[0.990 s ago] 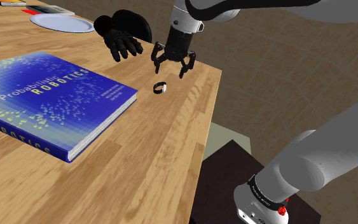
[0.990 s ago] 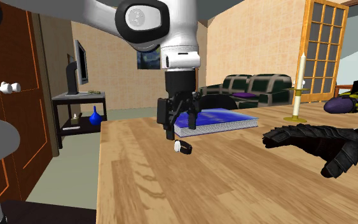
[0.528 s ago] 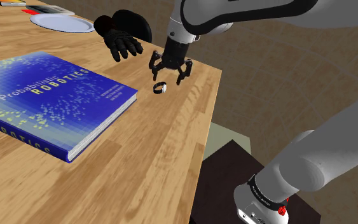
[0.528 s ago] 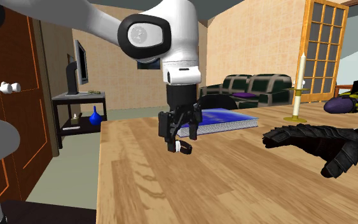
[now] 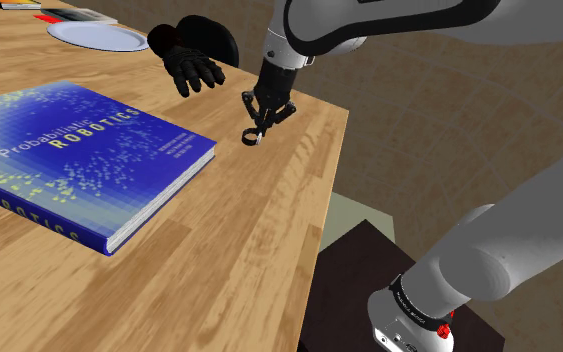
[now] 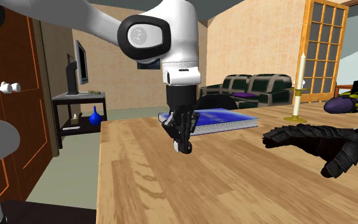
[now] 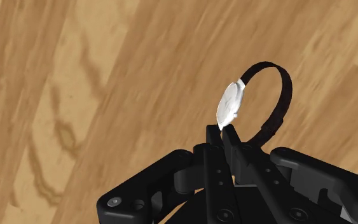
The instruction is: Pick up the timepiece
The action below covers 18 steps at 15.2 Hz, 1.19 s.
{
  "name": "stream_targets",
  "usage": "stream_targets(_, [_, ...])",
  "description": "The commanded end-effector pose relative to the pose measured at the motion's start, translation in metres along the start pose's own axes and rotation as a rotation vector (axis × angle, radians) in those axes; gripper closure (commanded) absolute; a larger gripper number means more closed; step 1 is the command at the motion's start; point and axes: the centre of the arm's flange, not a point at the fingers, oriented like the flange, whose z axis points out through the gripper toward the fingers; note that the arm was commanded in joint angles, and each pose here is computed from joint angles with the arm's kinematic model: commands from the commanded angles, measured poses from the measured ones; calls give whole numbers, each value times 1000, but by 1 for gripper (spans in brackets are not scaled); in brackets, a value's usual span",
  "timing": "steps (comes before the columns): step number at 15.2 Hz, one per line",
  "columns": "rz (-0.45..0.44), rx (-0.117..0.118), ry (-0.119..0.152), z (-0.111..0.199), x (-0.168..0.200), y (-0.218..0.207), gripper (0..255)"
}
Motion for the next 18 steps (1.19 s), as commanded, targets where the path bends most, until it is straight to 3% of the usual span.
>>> stream_targets(1, [0,0,0,0,0,0,255])
stream_targets(18, [0,0,0,-80,1,-4,255])
